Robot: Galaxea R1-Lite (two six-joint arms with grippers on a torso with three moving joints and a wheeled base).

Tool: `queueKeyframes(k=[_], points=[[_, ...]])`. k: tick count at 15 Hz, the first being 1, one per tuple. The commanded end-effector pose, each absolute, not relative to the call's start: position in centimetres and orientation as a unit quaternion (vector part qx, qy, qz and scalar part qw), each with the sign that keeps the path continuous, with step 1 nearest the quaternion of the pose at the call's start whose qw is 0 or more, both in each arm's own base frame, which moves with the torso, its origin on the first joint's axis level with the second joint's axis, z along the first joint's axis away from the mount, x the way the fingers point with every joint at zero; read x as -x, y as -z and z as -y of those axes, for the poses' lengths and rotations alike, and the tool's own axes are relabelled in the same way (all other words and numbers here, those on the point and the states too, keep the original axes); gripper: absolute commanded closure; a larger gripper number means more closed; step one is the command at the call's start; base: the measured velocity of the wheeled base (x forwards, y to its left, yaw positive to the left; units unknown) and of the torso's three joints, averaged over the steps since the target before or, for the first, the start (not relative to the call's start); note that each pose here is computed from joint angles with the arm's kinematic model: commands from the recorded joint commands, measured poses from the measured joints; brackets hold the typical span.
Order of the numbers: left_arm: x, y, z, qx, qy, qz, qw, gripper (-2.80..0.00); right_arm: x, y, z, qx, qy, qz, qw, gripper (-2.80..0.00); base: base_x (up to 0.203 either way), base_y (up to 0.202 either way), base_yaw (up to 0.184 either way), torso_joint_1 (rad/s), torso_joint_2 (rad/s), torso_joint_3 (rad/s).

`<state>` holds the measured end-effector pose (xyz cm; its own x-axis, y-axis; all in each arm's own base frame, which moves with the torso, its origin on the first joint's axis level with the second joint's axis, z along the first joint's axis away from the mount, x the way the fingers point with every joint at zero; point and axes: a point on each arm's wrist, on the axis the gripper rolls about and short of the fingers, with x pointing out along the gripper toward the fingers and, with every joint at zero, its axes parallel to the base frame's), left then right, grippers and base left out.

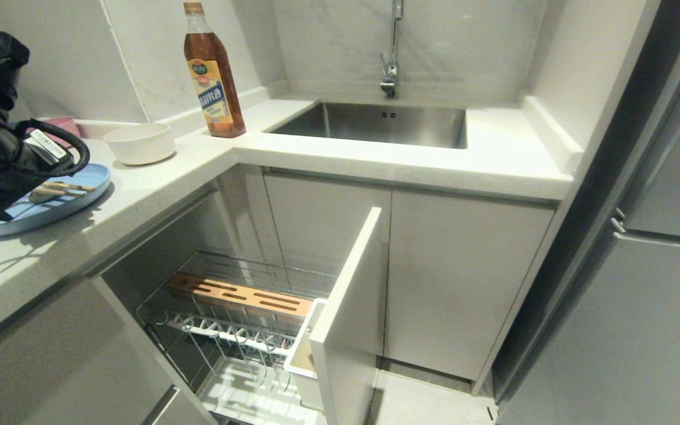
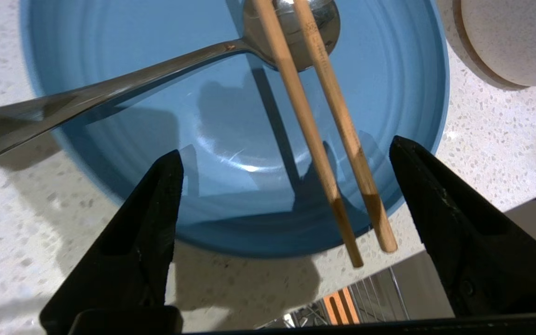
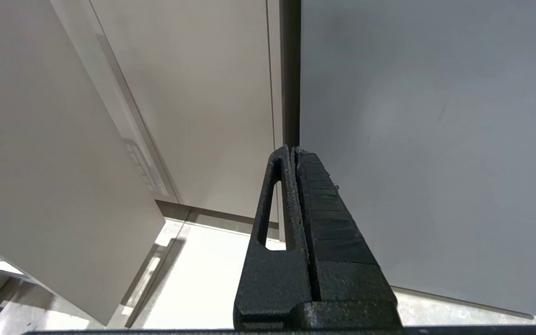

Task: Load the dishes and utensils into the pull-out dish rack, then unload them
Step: Pick up the chopsticks and place it in the cupboard

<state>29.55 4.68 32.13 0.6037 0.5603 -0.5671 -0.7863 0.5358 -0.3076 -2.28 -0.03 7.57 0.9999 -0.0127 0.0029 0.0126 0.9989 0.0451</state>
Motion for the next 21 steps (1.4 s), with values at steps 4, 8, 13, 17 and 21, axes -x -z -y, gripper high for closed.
queueKeyframes(k=[4,8,13,17,21], points=[[-31.0,-31.4,-4.8,0.273,-0.400,-0.213,0.849,-2.80,2.3,-7.6,0.0,-0.023,0.006,0.002,1.000,0.00,0.000,0.000,0.000,0.000,0.00,0.000],[-31.7,-31.2,-4.9,0.269,-0.405,-0.211,0.848,-2.80,2.3,-7.6,0.0,-0.022,0.006,0.002,1.000,0.00,0.000,0.000,0.000,0.000,0.00,0.000],[-32.5,-30.8,-5.0,0.264,-0.413,-0.211,0.846,-2.80,2.3,-7.6,0.0,-0.023,0.006,0.002,1.000,0.00,0.000,0.000,0.000,0.000,0.00,0.000],[-32.7,-30.6,-4.7,0.259,-0.413,-0.214,0.847,-2.80,2.3,-7.6,0.0,-0.023,0.006,0.002,1.000,0.00,0.000,0.000,0.000,0.000,0.00,0.000],[-32.7,-30.7,-4.6,0.259,-0.412,-0.212,0.848,0.00,2.3,-7.6,0.0,-0.022,0.006,0.002,1.000,0.00,0.000,0.000,0.000,0.000,0.00,0.000]])
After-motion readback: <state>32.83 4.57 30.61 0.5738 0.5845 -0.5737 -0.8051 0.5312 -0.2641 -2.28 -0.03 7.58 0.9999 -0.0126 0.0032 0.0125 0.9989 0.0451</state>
